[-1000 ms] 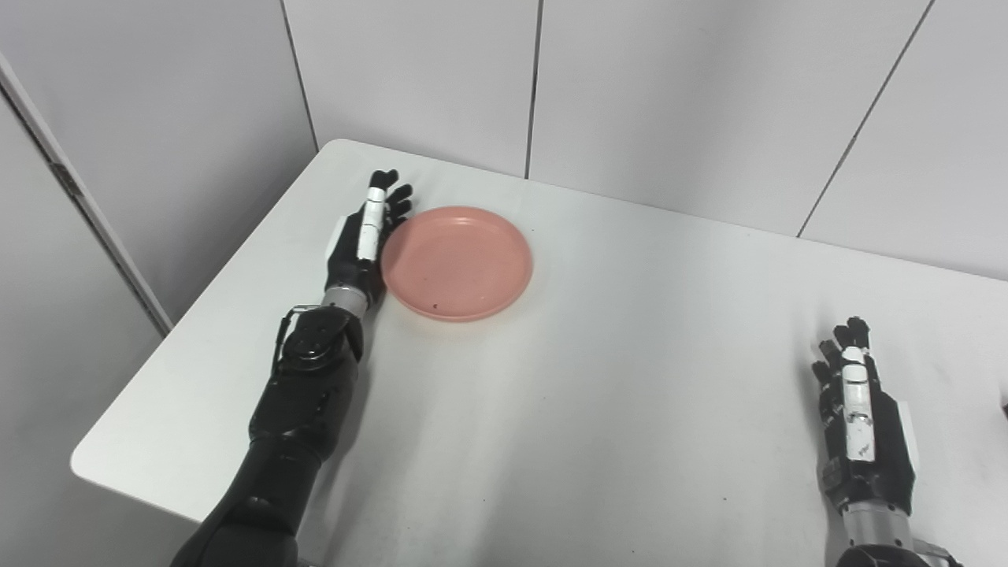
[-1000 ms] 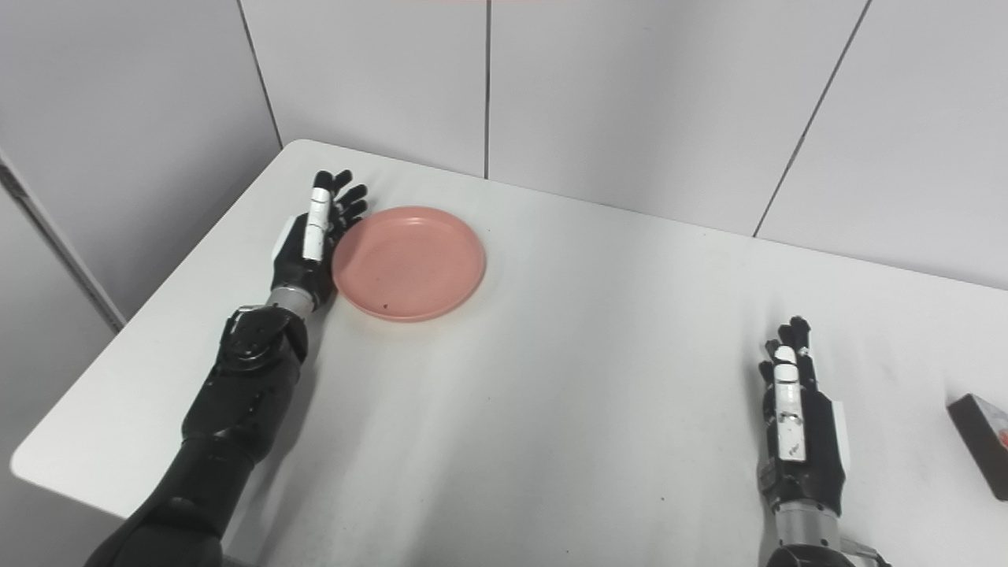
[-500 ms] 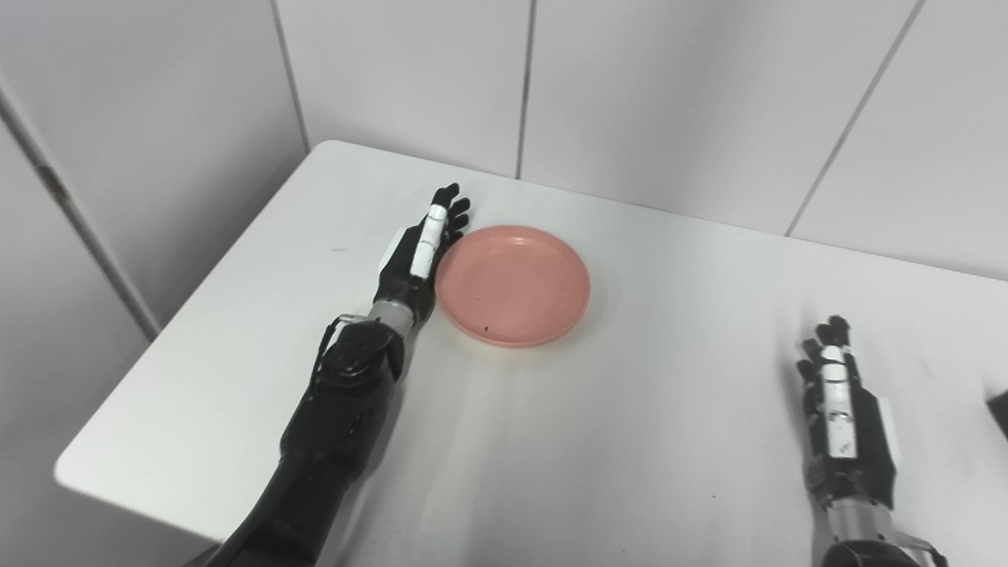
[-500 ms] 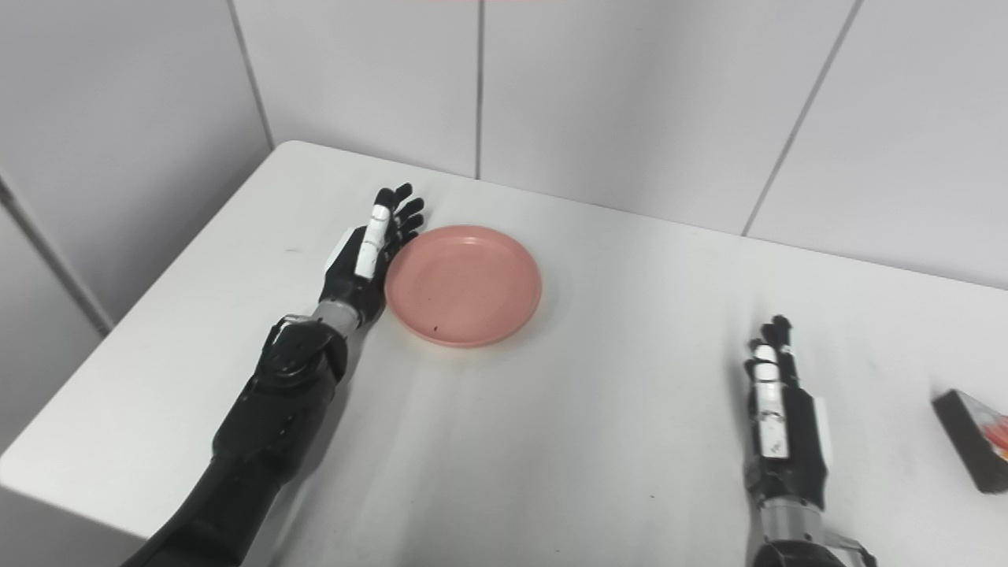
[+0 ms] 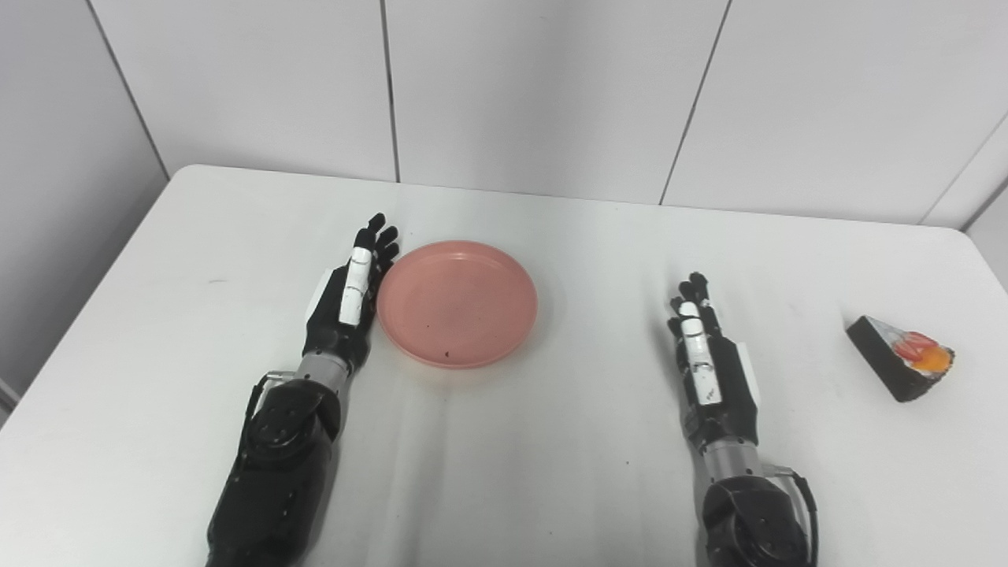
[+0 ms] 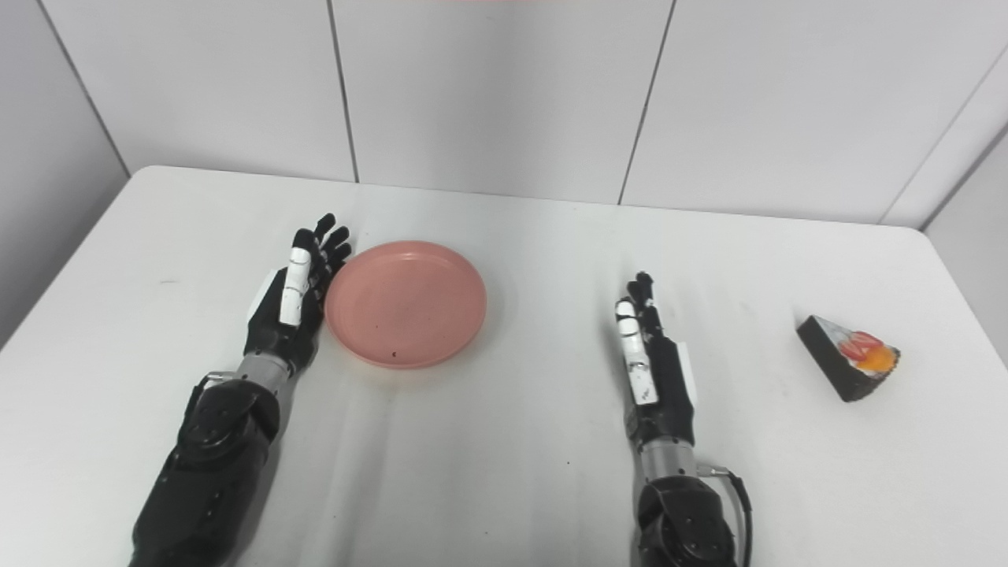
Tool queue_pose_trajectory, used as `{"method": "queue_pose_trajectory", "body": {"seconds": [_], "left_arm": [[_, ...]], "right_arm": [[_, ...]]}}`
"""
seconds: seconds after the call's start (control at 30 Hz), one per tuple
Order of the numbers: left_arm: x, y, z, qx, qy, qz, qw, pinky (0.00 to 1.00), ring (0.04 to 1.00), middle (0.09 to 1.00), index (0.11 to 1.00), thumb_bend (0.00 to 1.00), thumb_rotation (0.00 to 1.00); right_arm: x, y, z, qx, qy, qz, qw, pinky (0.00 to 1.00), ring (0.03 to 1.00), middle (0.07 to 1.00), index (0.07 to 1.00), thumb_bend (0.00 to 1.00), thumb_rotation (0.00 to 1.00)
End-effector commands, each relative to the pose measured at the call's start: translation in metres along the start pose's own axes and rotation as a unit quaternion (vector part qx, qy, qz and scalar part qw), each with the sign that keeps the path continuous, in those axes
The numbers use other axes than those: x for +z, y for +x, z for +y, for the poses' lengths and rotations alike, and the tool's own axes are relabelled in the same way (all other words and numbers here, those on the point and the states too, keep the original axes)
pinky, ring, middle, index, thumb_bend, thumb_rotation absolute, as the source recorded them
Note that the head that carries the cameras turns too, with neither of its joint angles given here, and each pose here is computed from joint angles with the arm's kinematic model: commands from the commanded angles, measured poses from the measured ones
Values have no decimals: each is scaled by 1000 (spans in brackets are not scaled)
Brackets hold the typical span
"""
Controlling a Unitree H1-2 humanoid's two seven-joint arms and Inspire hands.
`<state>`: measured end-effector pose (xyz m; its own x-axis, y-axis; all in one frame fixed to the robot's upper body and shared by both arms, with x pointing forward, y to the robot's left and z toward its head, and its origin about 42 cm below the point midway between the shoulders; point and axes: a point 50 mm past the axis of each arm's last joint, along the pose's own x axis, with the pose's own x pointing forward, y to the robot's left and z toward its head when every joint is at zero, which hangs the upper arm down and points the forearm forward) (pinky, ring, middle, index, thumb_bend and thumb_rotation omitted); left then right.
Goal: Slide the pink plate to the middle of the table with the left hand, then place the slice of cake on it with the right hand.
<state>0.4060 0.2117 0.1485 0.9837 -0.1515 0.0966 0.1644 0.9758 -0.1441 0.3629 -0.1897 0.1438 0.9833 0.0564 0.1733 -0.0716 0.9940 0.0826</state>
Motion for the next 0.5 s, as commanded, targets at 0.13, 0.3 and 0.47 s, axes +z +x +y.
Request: {"method": "queue_pose_trajectory", "body": {"seconds": [0.13, 0.3, 0.47], "left_arm": [[-20, -14, -38, -60, -13, 19, 998, 981, 978, 974, 980, 798, 1000], [-24, -17, -54, -77, -19, 18, 997, 999, 995, 986, 983, 774, 1000], [-31, -19, -67, -86, -22, 18, 996, 1000, 1000, 997, 1000, 788, 1000]], "right_arm": [[20, 9, 14, 10, -9, -28, 1000, 1000, 1000, 1000, 1000, 592, 855], [19, 9, 17, 10, -10, -29, 999, 1000, 1000, 1000, 1000, 574, 845], [20, 10, 17, 13, -20, -28, 999, 1000, 1000, 1000, 1000, 570, 848]]}}
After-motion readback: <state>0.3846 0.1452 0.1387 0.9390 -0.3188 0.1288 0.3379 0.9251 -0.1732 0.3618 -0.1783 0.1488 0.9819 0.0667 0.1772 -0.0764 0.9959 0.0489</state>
